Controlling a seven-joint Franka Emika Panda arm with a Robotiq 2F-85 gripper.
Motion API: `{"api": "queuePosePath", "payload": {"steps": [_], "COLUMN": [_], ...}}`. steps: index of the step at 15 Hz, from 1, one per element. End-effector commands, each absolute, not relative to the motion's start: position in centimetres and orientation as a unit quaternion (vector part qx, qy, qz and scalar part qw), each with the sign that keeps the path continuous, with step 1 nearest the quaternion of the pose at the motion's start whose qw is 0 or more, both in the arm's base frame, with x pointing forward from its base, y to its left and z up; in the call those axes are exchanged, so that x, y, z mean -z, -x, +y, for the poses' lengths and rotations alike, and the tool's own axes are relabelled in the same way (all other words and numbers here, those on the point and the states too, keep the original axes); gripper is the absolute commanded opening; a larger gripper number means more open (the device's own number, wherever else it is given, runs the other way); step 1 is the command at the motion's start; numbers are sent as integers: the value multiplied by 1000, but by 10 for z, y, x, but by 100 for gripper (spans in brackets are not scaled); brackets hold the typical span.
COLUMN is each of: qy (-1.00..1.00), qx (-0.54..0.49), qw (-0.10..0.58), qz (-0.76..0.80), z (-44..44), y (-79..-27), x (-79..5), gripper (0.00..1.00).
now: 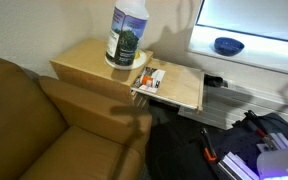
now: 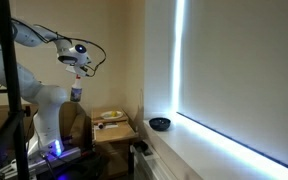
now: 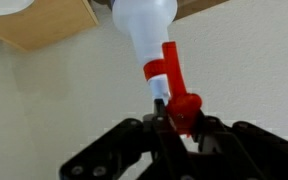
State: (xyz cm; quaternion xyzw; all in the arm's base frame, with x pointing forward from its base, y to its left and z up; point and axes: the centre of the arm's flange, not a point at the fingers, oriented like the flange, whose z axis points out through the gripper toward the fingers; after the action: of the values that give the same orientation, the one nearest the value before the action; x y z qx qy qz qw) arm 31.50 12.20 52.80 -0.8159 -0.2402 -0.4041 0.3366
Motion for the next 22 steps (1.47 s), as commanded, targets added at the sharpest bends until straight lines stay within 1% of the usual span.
{"api": "queuePosePath", "payload": {"steps": [1, 2, 3, 5, 10, 14, 16, 18, 19, 22], "qy": [816, 817, 826, 824, 813, 779, 772, 772, 785, 783], "qx": [405, 404, 392, 378, 344, 363, 391, 403, 378, 385], "qw": [337, 336, 320, 309, 225, 169, 168, 220, 186, 212], "qz": [-240, -240, -248, -288, -413, -482, -472, -440, -454, -440], "z": [121, 120, 125, 153, 250, 304, 319, 326, 311, 323], "y": [-314, -314, -321, -334, -350, -369, -385, -388, -370, -381], "x": [-527, -526, -515, -507, -500, -500, -504, -516, -501, -509], "gripper": [25, 6, 6, 6, 6, 6, 6, 6, 25, 25]}}
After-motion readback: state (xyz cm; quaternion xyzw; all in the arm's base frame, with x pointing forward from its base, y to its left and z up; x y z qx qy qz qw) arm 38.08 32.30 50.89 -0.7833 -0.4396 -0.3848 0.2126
